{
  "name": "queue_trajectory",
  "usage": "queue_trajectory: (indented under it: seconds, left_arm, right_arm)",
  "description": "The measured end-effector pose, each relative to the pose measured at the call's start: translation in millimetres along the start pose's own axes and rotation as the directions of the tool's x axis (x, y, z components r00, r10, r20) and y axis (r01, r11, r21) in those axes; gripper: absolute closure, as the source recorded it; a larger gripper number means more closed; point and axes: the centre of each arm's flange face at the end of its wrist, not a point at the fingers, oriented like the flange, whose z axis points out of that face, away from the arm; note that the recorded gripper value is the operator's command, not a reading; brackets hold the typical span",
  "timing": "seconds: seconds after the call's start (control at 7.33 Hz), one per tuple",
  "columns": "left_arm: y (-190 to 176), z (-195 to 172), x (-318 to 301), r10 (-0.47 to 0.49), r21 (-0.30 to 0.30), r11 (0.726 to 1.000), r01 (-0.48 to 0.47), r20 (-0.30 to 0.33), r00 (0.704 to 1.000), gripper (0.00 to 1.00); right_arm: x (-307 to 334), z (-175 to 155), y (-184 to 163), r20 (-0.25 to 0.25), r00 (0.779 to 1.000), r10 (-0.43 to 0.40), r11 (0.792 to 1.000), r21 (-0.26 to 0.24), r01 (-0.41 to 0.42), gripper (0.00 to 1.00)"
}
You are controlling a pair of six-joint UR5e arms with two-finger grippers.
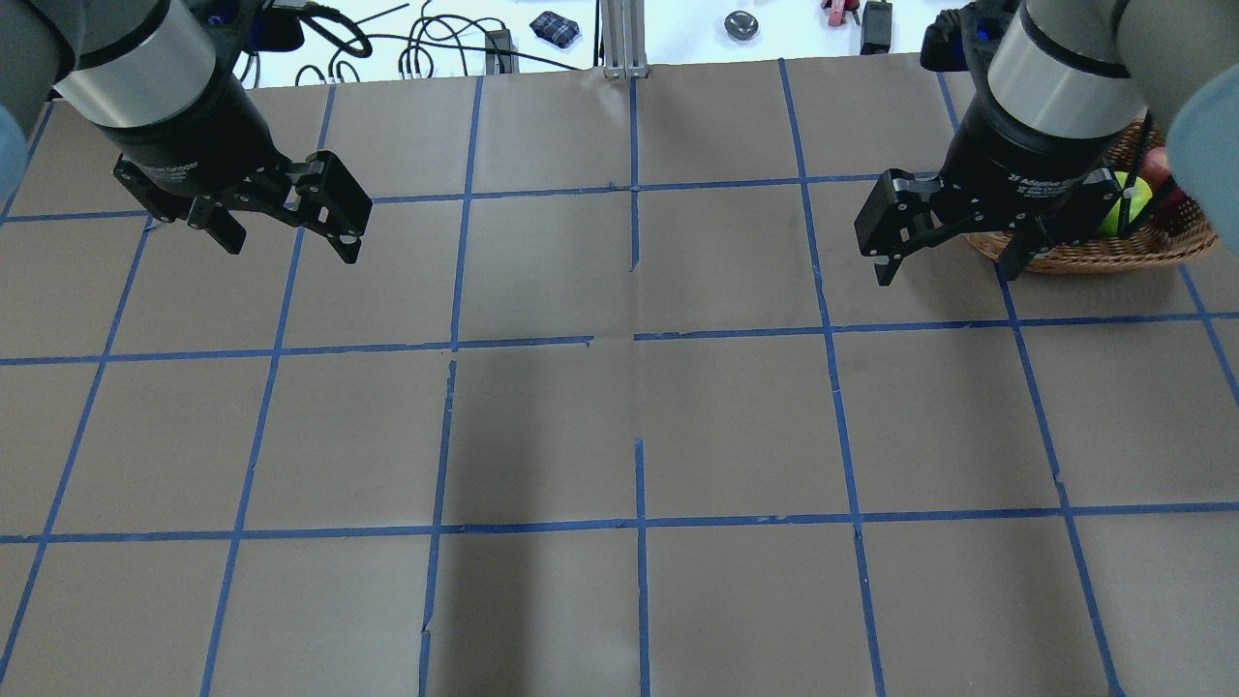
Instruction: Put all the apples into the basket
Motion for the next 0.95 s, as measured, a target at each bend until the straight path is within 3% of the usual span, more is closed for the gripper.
queue_trajectory:
  seconds: [0.95]
  left_arm:
    - [2.7, 2.7, -0.4, -0.002, -0.005, 1.000, 0.002, -0.001, 1.000, 0.00]
  right_arm:
    - [1.8, -2.8, 2.7, -0.004, 1.000, 0.004, 1.000, 0.000, -0.004, 0.00]
